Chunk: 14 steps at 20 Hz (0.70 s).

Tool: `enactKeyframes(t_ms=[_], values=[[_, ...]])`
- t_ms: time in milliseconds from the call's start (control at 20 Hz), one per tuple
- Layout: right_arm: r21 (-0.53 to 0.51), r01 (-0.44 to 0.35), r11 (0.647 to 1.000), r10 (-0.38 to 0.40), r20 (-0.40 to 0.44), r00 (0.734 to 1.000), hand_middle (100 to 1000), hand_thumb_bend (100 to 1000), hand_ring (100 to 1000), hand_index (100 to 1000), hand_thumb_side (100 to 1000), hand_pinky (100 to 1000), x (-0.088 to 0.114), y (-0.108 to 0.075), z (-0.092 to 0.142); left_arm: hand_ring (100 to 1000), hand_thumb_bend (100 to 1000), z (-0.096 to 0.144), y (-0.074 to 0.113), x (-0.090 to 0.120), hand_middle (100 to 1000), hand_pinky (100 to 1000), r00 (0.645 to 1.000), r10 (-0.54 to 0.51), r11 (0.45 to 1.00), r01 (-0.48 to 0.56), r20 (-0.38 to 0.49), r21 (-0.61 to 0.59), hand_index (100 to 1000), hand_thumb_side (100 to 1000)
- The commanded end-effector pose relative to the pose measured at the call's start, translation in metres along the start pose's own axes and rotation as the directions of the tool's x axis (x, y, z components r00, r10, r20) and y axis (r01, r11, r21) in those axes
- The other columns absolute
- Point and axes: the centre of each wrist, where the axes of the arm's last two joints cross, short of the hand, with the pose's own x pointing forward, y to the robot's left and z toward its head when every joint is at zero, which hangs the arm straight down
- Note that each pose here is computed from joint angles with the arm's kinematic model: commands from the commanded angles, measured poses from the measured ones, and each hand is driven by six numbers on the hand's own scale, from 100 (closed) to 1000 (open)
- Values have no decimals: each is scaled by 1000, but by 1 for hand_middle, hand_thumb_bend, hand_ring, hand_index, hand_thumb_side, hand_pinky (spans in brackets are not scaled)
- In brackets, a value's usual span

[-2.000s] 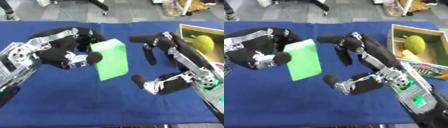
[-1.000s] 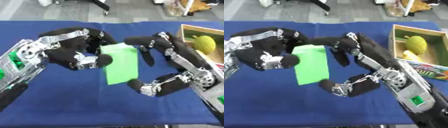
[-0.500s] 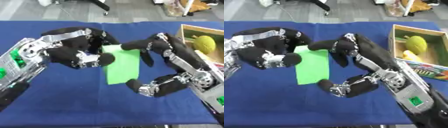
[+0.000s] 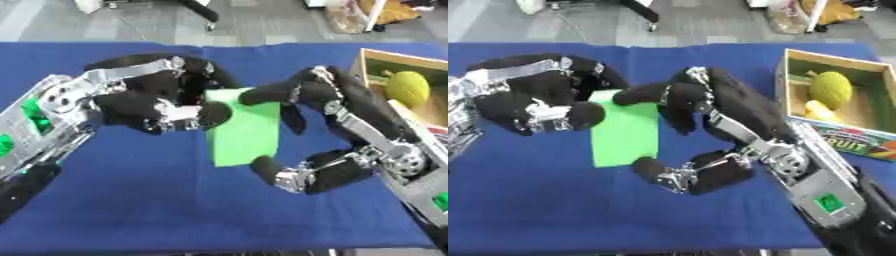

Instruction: Pick up the objects with one hand, pass them to the other hand, and then place them into the box on the other side of the table.

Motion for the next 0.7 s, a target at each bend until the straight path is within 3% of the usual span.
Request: enactKeyframes(t_ms=[50,300,700], values=[[20,-44,999,44,-2,999,217,266,204,899,190,189,-1,-5,-2,503,100,-6,-4,12,467,671,998,-3,999,5,56,-41,619,439],[22,-73,997,74,-10,997,225,281,208,915,183,193,-1,-5,1,506,100,-7,-3,15,470,673,997,-8,999,12,72,-53,623,444],[58,-120,991,122,-24,992,245,348,218,954,255,205,-1,-4,6,505,100,-5,-2,16,468,672,997,-22,999,25,74,-41,621,438]])
